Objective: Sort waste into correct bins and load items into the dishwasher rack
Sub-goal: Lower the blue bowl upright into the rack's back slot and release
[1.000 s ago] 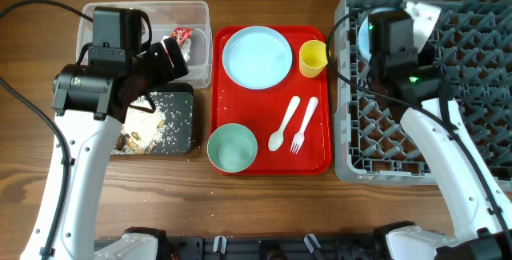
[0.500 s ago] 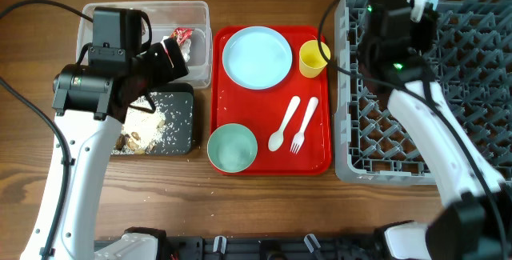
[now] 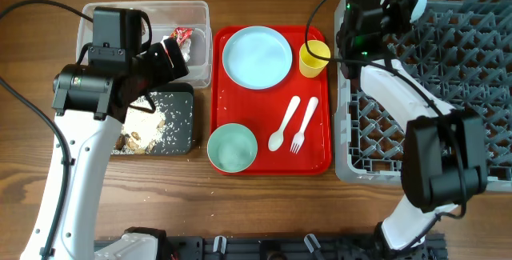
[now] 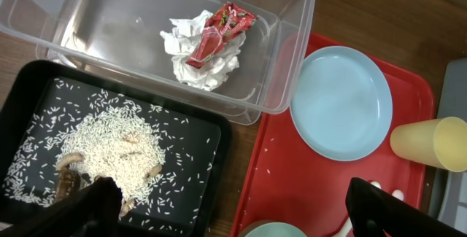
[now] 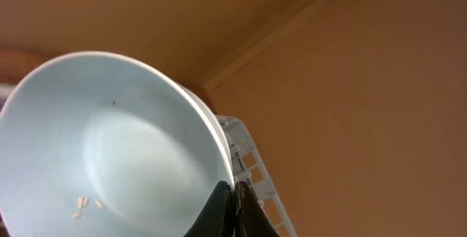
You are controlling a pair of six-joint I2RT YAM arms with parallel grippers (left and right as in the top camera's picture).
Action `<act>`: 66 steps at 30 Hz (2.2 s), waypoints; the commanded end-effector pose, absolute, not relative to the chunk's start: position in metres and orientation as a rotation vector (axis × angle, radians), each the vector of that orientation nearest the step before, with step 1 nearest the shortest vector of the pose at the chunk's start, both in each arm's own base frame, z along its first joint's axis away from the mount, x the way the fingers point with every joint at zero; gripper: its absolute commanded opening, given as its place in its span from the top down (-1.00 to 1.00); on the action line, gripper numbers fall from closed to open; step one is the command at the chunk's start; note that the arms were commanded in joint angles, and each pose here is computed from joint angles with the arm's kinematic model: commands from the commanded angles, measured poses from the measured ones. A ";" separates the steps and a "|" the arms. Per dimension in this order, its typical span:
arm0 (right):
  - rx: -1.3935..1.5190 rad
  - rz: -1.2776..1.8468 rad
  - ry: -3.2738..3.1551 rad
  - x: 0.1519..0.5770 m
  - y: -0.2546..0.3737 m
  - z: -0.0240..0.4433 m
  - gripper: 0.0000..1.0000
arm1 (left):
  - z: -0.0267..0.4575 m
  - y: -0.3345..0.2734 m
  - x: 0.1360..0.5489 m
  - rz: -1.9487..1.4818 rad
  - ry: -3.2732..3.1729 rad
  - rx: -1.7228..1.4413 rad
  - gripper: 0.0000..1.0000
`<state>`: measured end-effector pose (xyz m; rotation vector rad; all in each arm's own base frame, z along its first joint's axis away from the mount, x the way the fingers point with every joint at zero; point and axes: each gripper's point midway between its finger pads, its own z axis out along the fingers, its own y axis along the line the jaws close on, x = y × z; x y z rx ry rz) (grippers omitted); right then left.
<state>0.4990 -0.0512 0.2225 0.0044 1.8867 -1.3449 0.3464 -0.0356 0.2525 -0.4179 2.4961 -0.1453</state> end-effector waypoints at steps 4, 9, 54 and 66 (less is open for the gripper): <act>-0.107 -1.391 1.940 0.512 -0.049 0.186 0.91 | 0.258 -0.033 0.348 -0.132 2.478 -0.411 -1.00; -0.139 -1.387 1.954 0.515 -0.044 0.176 0.91 | 0.258 -0.033 0.348 -0.132 2.478 -0.411 -1.00; 0.318 -0.269 1.905 0.469 0.027 0.277 -0.62 | 0.258 -0.033 0.348 -0.132 2.478 -0.411 -1.00; 0.610 0.487 2.121 0.452 -0.029 0.236 -0.54 | 0.258 -0.033 0.348 -0.132 2.478 -0.411 -1.00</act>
